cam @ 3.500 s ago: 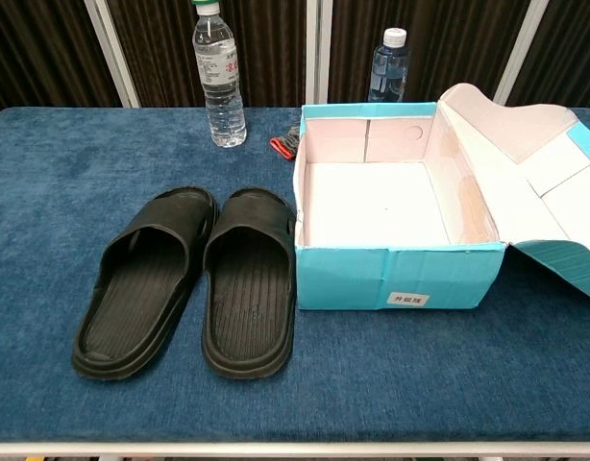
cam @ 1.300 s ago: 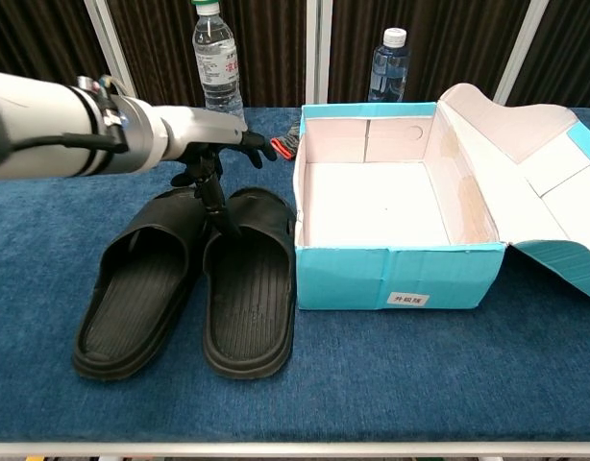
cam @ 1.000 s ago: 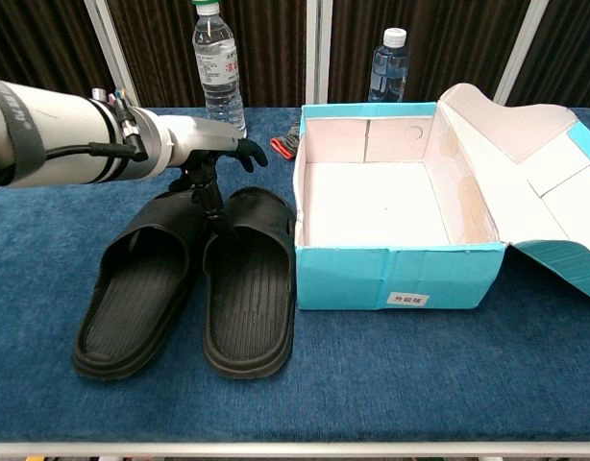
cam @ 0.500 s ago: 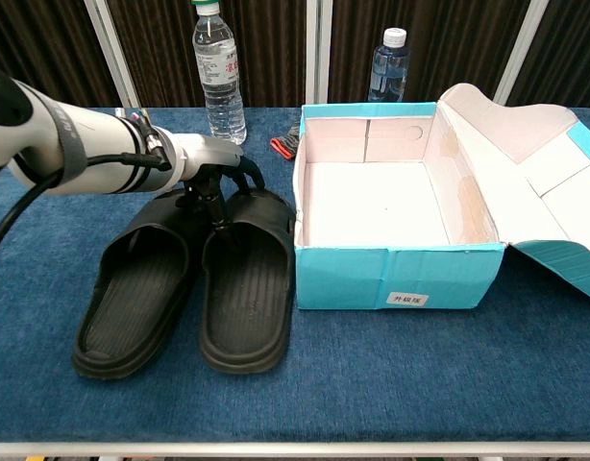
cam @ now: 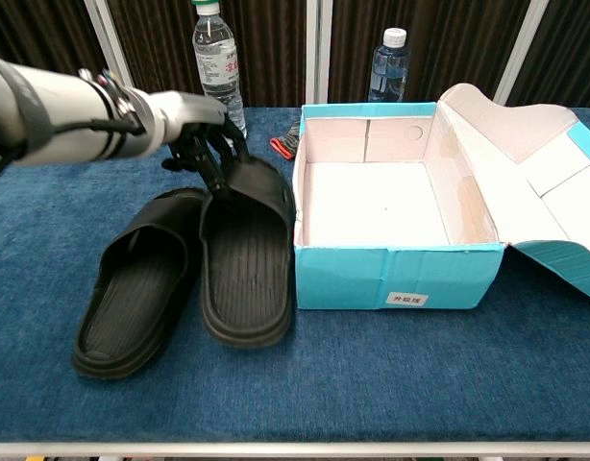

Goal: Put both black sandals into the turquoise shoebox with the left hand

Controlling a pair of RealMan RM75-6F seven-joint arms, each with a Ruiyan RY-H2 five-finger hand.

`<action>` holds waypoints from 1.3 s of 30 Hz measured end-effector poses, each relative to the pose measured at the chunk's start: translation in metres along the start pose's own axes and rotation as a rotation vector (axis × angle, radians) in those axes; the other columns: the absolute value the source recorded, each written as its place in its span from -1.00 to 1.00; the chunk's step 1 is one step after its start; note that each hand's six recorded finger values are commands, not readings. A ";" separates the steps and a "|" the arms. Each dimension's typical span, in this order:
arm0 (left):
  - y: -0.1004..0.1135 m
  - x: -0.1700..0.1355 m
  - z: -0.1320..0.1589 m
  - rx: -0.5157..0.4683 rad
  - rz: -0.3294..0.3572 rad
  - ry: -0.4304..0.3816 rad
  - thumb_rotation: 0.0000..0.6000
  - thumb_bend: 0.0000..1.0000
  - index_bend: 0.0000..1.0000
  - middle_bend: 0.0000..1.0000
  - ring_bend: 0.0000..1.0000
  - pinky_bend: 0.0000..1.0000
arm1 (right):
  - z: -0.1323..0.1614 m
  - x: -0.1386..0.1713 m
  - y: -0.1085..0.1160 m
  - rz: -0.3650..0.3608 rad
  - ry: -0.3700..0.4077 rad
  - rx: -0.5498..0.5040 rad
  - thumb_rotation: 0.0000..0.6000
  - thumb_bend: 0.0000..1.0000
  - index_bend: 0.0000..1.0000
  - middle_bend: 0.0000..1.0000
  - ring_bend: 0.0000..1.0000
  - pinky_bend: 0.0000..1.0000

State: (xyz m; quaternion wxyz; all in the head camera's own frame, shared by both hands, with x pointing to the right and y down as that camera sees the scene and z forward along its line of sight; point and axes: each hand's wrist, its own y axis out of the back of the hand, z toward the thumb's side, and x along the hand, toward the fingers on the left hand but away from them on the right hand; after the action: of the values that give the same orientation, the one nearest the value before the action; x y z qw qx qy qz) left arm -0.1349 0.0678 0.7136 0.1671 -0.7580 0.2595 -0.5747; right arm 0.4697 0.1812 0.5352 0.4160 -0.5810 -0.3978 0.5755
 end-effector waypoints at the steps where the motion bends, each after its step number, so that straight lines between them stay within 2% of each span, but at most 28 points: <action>1: 0.007 -0.003 -0.002 -0.010 0.018 -0.002 1.00 -1.00 -0.05 0.02 0.78 0.80 | 0.000 0.000 0.000 -0.001 0.001 0.000 1.00 -0.81 -0.94 -0.83 -1.00 -0.88; 6: 0.035 -0.013 -0.016 -0.076 0.084 0.001 1.00 -1.00 -0.05 0.02 0.78 0.80 | 0.001 0.000 0.002 -0.007 0.009 0.002 1.00 -0.81 -0.94 -0.83 -1.00 -0.88; 12: 0.072 -0.024 -0.031 -0.222 0.168 -0.017 1.00 -1.00 -0.05 0.02 0.77 0.79 | 0.002 0.000 0.004 -0.011 0.015 0.007 1.00 -0.81 -0.94 -0.83 -1.00 -0.88; 16: 0.091 -0.028 -0.027 -0.361 0.200 -0.078 1.00 -1.00 -0.05 0.00 0.71 0.77 | 0.004 -0.001 0.004 -0.010 0.018 0.011 1.00 -0.81 -0.94 -0.83 -1.00 -0.88; 20: 0.102 -0.027 -0.005 -0.501 0.183 -0.200 1.00 -1.00 -0.05 0.00 0.65 0.75 | 0.006 -0.001 0.005 -0.009 0.019 0.018 1.00 -0.81 -0.94 -0.83 -1.00 -0.88; 25: 0.097 -0.016 0.033 -0.622 0.148 -0.335 1.00 -1.00 -0.05 0.00 0.59 0.69 | 0.007 -0.002 0.006 -0.005 0.020 0.030 1.00 -0.81 -0.94 -0.83 -1.00 -0.88; 28: 0.085 -0.004 0.052 -0.684 0.129 -0.375 1.00 -1.00 -0.05 0.00 0.58 0.66 | 0.008 -0.002 0.007 0.000 0.017 0.037 1.00 -0.81 -0.94 -0.83 -1.00 -0.88; 32: 0.071 0.014 0.072 -0.727 0.108 -0.406 1.00 -1.00 -0.05 0.00 0.58 0.63 | 0.006 -0.003 0.008 0.004 0.008 0.045 1.00 -0.81 -0.94 -0.83 -1.00 -0.88; 39: 0.047 0.041 0.099 -0.719 0.098 -0.425 1.00 -1.00 -0.05 0.01 0.57 0.56 | 0.002 -0.002 0.009 0.010 -0.014 0.052 1.00 -0.80 -0.94 -0.83 -1.00 -0.88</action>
State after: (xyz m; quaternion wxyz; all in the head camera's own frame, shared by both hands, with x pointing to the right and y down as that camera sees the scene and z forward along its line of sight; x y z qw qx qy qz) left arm -0.0408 0.0018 0.6917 -0.0310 -0.8564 0.4390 -0.2700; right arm 0.4671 0.1761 0.5279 0.4253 -0.5678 -0.3827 0.5918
